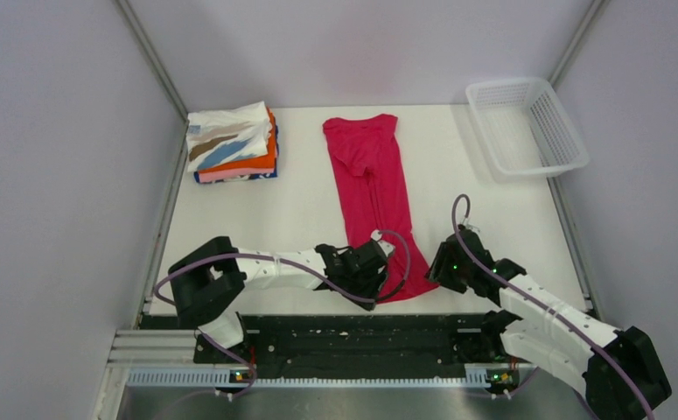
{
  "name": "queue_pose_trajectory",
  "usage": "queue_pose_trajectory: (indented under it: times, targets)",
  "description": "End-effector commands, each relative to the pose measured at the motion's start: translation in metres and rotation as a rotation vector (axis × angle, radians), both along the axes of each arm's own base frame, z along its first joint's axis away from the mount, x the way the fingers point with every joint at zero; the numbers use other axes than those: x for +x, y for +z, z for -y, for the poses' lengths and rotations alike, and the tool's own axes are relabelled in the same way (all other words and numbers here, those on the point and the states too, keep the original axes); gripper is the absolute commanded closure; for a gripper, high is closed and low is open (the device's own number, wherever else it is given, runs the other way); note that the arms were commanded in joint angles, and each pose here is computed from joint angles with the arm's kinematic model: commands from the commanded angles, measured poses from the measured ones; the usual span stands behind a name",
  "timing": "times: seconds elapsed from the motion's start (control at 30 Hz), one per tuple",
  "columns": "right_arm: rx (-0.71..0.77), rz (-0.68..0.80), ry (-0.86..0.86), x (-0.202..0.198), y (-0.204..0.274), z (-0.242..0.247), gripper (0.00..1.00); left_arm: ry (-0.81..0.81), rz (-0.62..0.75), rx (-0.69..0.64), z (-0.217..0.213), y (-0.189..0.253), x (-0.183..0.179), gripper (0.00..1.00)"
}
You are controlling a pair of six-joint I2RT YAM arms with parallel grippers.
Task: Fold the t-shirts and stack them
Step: Grab the bottom of the folded rectangular tshirt with both arms
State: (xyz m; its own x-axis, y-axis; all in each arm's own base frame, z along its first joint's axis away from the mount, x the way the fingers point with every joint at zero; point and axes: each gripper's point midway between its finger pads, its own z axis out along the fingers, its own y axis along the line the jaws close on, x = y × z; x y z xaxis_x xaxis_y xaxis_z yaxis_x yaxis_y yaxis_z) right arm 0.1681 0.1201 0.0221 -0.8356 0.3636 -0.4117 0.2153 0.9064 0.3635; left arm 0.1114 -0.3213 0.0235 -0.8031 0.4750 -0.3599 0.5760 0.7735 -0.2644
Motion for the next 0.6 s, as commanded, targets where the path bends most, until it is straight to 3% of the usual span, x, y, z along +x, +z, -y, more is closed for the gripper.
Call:
queue_pose_trajectory:
  times: [0.0,0.07,0.23,0.3,0.4,0.57]
  targets:
    - [0.02,-0.015,-0.007,-0.001,-0.007,-0.003,0.54,-0.016,0.007,-0.043,0.018,0.001,0.004,0.51]
    - [0.014,-0.024,-0.01,-0.002,-0.011,-0.001,0.58,-0.023,-0.005,-0.028,0.016,-0.005,0.002,0.54]
    - [0.043,-0.068,0.002,-0.014,-0.014,-0.004,0.78,-0.013,-0.043,0.03,0.005,-0.019,-0.005,0.73]
    - [0.046,-0.077,-0.011,-0.019,-0.013,-0.002,0.86,0.023,-0.038,0.067,-0.004,-0.023,-0.004,0.99]
    - [0.088,-0.103,-0.017,-0.029,-0.008,-0.005,1.0,0.051,-0.042,0.087,-0.016,-0.023,-0.008,1.0]
    - [0.157,-0.129,-0.035,-0.05,0.006,-0.01,1.0,0.1,-0.068,0.07,-0.031,-0.008,-0.023,1.0]
